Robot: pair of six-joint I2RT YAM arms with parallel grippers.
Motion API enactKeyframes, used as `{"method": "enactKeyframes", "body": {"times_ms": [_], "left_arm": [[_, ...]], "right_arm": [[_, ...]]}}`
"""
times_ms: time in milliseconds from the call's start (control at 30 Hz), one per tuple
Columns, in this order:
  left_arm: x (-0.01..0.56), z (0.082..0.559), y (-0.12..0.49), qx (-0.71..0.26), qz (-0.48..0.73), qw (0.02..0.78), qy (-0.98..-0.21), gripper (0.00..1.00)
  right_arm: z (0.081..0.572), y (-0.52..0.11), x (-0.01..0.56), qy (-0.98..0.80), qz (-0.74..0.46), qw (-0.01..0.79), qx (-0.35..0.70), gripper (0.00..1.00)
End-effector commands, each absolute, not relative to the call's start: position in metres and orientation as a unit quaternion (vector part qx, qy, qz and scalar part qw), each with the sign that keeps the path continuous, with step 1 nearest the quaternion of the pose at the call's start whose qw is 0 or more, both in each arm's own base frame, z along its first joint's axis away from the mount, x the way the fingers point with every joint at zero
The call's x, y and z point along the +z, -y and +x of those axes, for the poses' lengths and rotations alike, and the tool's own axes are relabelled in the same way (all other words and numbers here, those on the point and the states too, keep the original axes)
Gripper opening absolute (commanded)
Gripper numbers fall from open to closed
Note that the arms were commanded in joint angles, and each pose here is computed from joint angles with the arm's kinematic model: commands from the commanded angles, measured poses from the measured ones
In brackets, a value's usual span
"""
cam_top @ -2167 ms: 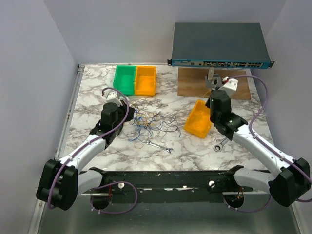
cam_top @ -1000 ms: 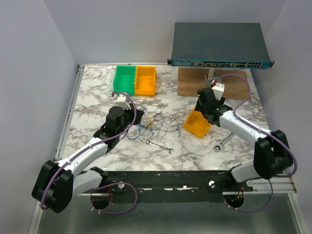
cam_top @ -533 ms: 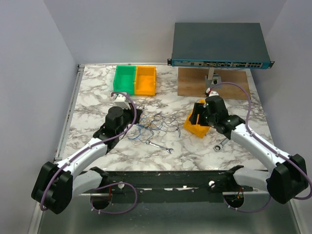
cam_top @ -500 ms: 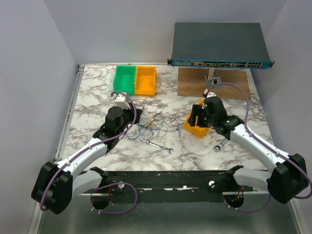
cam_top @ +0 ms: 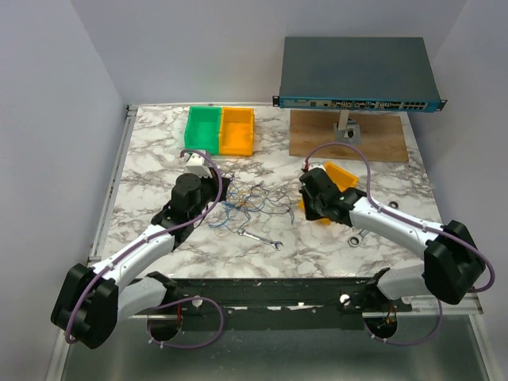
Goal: Untangle the cables
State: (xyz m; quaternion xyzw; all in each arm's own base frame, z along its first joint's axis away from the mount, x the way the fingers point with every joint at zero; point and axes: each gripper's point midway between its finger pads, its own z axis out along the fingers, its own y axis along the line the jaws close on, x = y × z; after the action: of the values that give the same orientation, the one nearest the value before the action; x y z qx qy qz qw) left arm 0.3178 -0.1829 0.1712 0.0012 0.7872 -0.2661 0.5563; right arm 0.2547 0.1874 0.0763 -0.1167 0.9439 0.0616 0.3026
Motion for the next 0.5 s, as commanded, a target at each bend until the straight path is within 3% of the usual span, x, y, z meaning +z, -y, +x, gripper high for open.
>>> {"method": "enactKeyframes", "body": {"times_ms": [0,233,467], "left_arm": [[0.180,0.321,0.182,-0.259,0.002,0.569,-0.781,0.04],[0.178,0.321,0.182,-0.259,0.002,0.567,-0.782,0.04],[0.178,0.320,0.182,-0.259,0.002,0.566,-0.782,0.04]], "right_arm": [[0.278,-0.172,0.099,-0.932,-0.074,0.354,0.009,0.01],[0.303,-0.138,0.116,-0.910,0.027,0.411,-0.053,0.01],[0.345,-0.109,0.102,-0.895,0.125,0.427,-0.034,0.01]]}}
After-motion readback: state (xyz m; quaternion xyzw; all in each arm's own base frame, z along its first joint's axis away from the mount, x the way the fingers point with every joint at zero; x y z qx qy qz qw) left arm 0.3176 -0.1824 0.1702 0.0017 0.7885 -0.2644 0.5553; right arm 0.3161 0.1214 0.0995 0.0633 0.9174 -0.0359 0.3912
